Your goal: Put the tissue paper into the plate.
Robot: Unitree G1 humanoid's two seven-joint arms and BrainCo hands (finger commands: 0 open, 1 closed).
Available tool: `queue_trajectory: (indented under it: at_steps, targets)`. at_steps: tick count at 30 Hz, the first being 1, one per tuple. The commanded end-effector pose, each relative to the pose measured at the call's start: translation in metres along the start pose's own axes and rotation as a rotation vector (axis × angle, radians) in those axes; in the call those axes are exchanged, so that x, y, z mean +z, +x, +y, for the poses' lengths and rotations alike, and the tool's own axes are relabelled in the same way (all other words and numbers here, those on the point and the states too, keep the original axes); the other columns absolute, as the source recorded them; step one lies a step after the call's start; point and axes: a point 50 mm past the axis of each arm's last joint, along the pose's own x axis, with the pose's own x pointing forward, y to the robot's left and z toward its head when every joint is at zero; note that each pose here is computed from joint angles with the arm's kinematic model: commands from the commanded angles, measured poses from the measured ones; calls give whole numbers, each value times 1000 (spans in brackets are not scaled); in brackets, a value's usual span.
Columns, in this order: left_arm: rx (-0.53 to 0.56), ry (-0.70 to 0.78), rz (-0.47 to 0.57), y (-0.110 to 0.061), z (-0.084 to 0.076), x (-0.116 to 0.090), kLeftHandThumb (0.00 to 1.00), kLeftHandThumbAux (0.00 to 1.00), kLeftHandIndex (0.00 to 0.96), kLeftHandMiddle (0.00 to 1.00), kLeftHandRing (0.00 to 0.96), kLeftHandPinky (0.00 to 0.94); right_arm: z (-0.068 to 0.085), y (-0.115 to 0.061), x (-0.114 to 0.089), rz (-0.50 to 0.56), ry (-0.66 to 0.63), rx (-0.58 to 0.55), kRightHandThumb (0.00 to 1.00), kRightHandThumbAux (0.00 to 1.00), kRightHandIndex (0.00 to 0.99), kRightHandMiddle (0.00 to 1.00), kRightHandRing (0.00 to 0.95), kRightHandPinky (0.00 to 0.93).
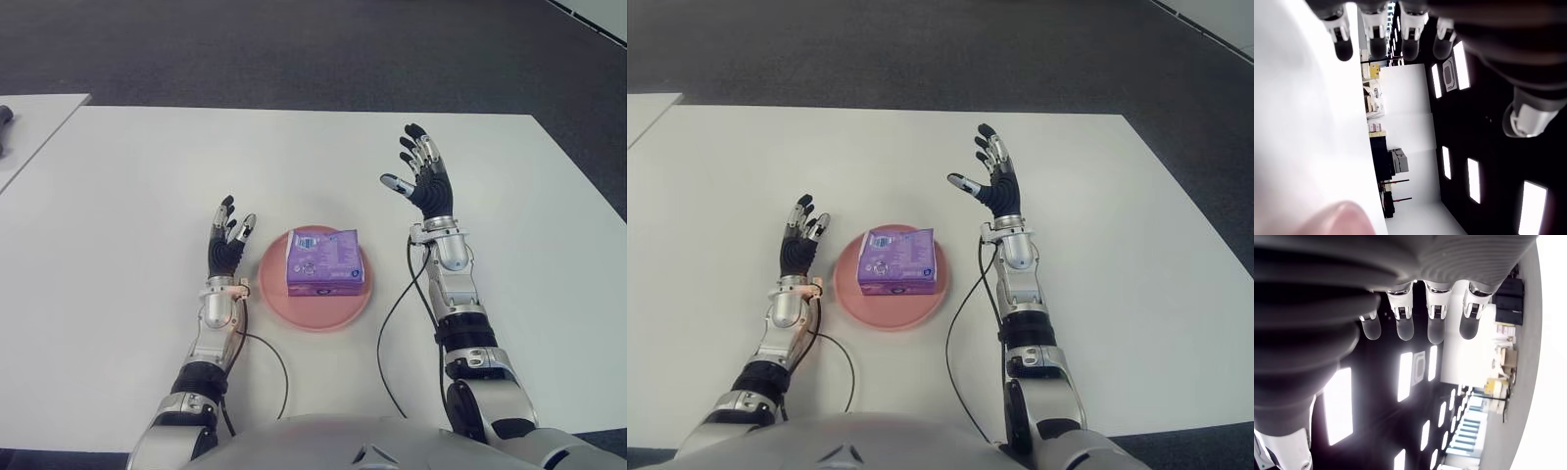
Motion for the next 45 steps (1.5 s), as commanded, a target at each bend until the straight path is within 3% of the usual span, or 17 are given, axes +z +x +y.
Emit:
queue_trajectory:
  at_steps: [1, 45]
  targets:
    - [-27, 34, 74, -13, 5, -15, 0, 420, 0, 0, 0, 0, 2, -4, -4, 32, 6, -4, 36, 713, 80, 93, 90, 116]
    - [-58, 34, 48, -9, 10, -11, 0, 417, 0, 0, 0, 0, 8, -3, -3, 33, 7, -3, 36, 713, 80, 93, 90, 116]
